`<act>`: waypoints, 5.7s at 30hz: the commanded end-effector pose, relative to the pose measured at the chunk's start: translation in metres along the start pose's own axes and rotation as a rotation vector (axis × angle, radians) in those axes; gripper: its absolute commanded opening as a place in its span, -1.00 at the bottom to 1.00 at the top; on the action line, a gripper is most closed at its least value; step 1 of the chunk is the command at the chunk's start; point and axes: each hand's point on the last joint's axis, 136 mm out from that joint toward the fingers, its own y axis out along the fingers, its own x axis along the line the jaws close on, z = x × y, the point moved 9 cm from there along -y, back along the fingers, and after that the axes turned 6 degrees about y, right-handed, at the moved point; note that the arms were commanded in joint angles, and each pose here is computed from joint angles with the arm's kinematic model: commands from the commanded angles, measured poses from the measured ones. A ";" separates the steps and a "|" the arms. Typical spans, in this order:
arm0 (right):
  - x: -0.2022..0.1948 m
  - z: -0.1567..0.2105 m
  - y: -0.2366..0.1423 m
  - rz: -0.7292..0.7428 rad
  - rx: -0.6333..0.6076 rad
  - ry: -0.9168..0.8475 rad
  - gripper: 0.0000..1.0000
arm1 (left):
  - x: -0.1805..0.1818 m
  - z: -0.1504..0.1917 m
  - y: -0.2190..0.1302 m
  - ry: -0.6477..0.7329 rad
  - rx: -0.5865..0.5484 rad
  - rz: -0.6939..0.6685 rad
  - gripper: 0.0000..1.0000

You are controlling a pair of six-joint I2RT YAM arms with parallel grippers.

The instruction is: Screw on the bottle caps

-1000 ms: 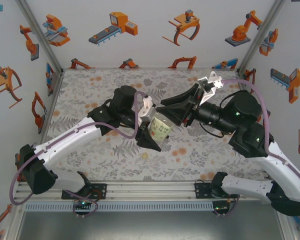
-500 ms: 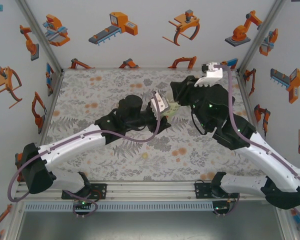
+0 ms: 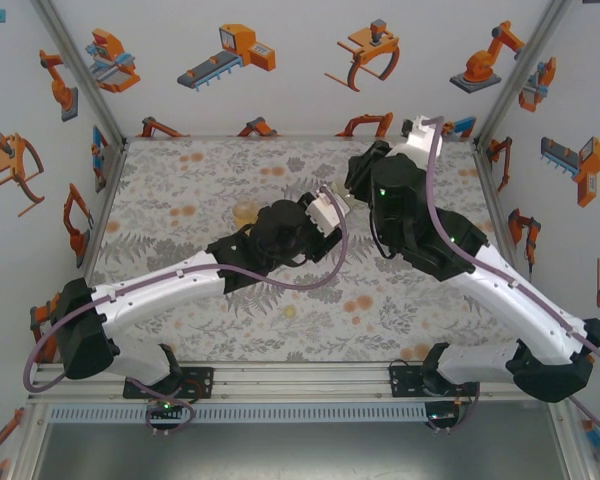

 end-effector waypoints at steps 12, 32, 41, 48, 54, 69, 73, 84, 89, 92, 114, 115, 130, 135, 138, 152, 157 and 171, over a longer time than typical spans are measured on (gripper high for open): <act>0.002 0.020 0.039 -0.260 -0.014 -0.252 -1.00 | 0.038 -0.004 -0.035 -0.178 -0.141 0.117 0.76; -0.072 0.068 0.182 -0.298 -0.054 -0.410 -1.00 | 0.092 0.061 -0.093 -0.421 0.060 -0.094 0.71; -0.093 0.088 0.230 -0.260 -0.041 -0.449 -1.00 | 0.093 0.073 -0.103 -0.419 0.067 -0.131 0.72; -0.101 0.099 0.239 -0.251 -0.018 -0.485 -1.00 | 0.094 0.076 -0.103 -0.431 0.080 -0.129 0.72; -0.107 0.108 0.237 -0.248 0.002 -0.489 -0.97 | 0.095 0.077 -0.107 -0.430 0.082 -0.138 0.72; -0.098 0.086 0.225 -0.252 -0.023 -0.504 0.13 | 0.102 0.079 -0.112 -0.420 0.093 -0.165 0.73; -0.091 0.074 0.216 -0.266 -0.025 -0.507 0.13 | 0.109 0.078 -0.113 -0.407 0.102 -0.163 0.73; -0.068 0.051 0.168 -0.457 0.091 -0.460 0.11 | 0.144 0.090 -0.141 -0.442 0.099 -0.266 0.85; -0.052 0.073 0.143 -0.597 0.196 -0.407 0.12 | 0.165 0.109 -0.157 -0.508 0.091 -0.320 0.93; -0.038 0.099 0.130 -0.661 0.262 -0.412 0.24 | 0.175 0.125 -0.162 -0.533 0.102 -0.358 0.97; 0.037 0.239 0.137 -0.846 0.426 -0.398 0.80 | 0.169 0.154 -0.178 -0.529 0.013 -0.423 0.94; 0.039 0.244 0.141 -0.848 0.428 -0.397 0.80 | 0.168 0.154 -0.178 -0.524 0.010 -0.421 0.94; 0.059 0.291 0.181 -0.865 0.466 -0.358 0.58 | 0.164 0.153 -0.179 -0.510 -0.017 -0.410 0.94; 0.059 0.296 0.184 -0.857 0.482 -0.360 0.29 | 0.163 0.153 -0.179 -0.505 -0.023 -0.397 0.94; 0.058 0.295 0.183 -0.855 0.482 -0.358 0.10 | 0.163 0.151 -0.178 -0.498 -0.037 -0.380 0.94; 0.053 0.232 0.132 -0.879 0.462 -0.428 -0.13 | 0.159 0.141 -0.171 -0.516 -0.094 -0.284 0.94; 0.053 0.201 0.107 -0.900 0.473 -0.468 -0.14 | 0.145 0.132 -0.162 -0.452 -0.115 -0.139 0.95; 0.049 0.123 0.024 -1.113 0.456 -0.444 -0.15 | 0.096 0.075 -0.160 -0.189 -0.388 0.377 0.98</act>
